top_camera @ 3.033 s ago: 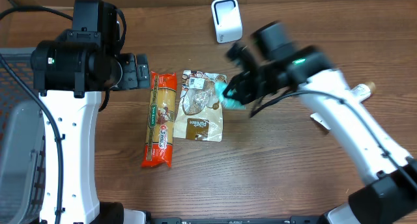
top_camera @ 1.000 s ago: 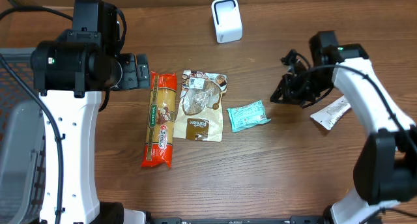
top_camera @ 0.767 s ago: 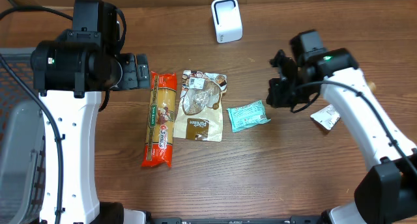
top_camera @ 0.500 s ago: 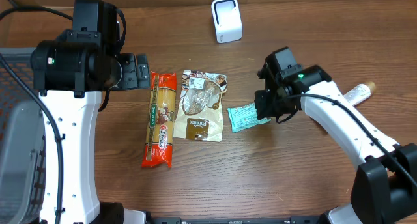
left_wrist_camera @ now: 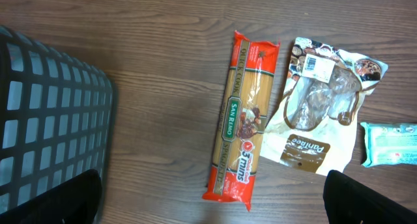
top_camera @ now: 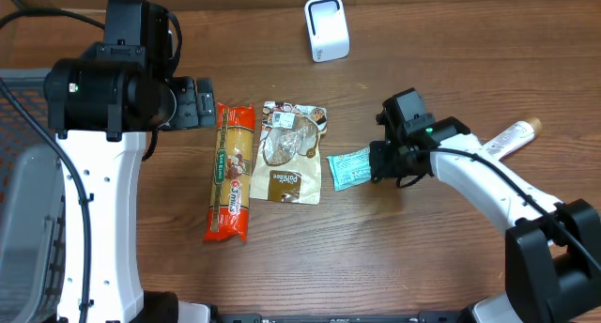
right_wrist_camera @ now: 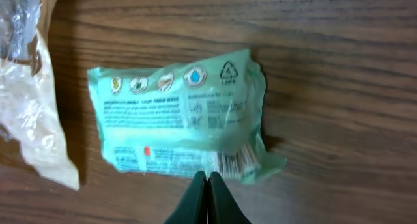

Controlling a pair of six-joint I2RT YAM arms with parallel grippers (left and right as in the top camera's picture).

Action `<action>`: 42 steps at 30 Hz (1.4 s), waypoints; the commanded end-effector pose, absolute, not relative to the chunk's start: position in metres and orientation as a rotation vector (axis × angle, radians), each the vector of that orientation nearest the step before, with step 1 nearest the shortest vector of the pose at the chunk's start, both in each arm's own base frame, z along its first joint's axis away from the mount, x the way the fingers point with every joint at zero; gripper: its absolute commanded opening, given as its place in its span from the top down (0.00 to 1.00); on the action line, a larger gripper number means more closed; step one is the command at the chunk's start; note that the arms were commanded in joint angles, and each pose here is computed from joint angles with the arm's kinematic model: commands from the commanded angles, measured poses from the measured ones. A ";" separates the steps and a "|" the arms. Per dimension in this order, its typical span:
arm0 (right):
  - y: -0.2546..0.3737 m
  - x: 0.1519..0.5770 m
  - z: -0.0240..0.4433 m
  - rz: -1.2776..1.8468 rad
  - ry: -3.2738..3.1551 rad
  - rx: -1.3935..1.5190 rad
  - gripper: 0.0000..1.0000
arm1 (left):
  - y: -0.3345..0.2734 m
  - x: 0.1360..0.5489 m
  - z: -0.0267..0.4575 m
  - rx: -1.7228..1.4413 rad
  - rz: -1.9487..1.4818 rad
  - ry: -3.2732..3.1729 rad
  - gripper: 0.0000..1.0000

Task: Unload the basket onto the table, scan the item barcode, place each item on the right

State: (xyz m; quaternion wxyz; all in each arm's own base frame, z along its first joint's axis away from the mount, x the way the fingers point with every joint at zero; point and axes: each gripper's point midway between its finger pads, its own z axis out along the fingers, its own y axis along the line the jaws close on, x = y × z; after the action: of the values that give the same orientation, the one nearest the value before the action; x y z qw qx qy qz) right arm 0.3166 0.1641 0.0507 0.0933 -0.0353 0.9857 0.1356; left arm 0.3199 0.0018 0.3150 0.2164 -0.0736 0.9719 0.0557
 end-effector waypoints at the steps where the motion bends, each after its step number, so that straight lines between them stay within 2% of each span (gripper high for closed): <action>1: 0.161 0.312 0.021 0.375 2.924 -0.107 0.96 | 0.005 0.319 0.317 -0.223 0.169 2.684 0.00; 7: 0.158 0.306 -0.015 0.366 2.934 -0.105 0.96 | 0.005 0.319 0.317 -0.223 0.169 2.684 0.00; 12: 0.152 0.316 -0.010 0.311 2.914 -0.111 0.96 | 0.005 0.319 0.317 -0.223 0.169 2.684 0.00; 14: 0.155 0.326 0.005 0.311 2.900 -0.145 0.95 | 0.005 0.319 0.317 -0.223 0.169 2.684 0.00; 16: 0.161 0.340 0.033 0.313 2.876 -0.188 0.85 | 0.005 0.319 0.317 -0.223 0.169 2.684 0.00; 17: 0.163 0.344 0.043 0.314 2.867 -0.195 0.84 | 0.005 0.319 0.317 -0.223 0.169 2.684 0.00; 19: 0.174 0.360 0.092 0.346 2.828 -0.220 0.77 | 0.005 0.319 0.317 -0.223 0.169 2.684 0.00; 24: 0.210 0.350 0.125 0.563 2.826 -0.304 0.71 | 0.005 0.319 0.317 -0.223 0.169 2.684 0.00; 29: 0.235 0.324 0.102 0.633 2.917 -0.390 0.65 | 0.005 0.319 0.317 -0.223 0.169 2.684 0.00; 33: 0.243 0.331 0.066 0.503 2.944 -0.340 0.59 | 0.005 0.319 0.317 -0.223 0.169 2.684 0.00; 38: 0.244 0.349 0.031 0.438 2.959 -0.204 0.60 | 0.005 0.319 0.317 -0.223 0.169 2.684 0.00; 42: 0.247 0.342 0.011 0.471 3.022 -0.176 0.66 | 0.005 0.319 0.317 -0.223 0.169 2.684 0.00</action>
State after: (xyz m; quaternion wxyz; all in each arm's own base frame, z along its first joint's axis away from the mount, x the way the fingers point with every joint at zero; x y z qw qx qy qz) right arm 0.3479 0.2517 0.0264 0.0632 -0.0845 0.9818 0.1579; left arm 0.3199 0.0018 0.3150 0.2164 -0.0736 0.9719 0.0557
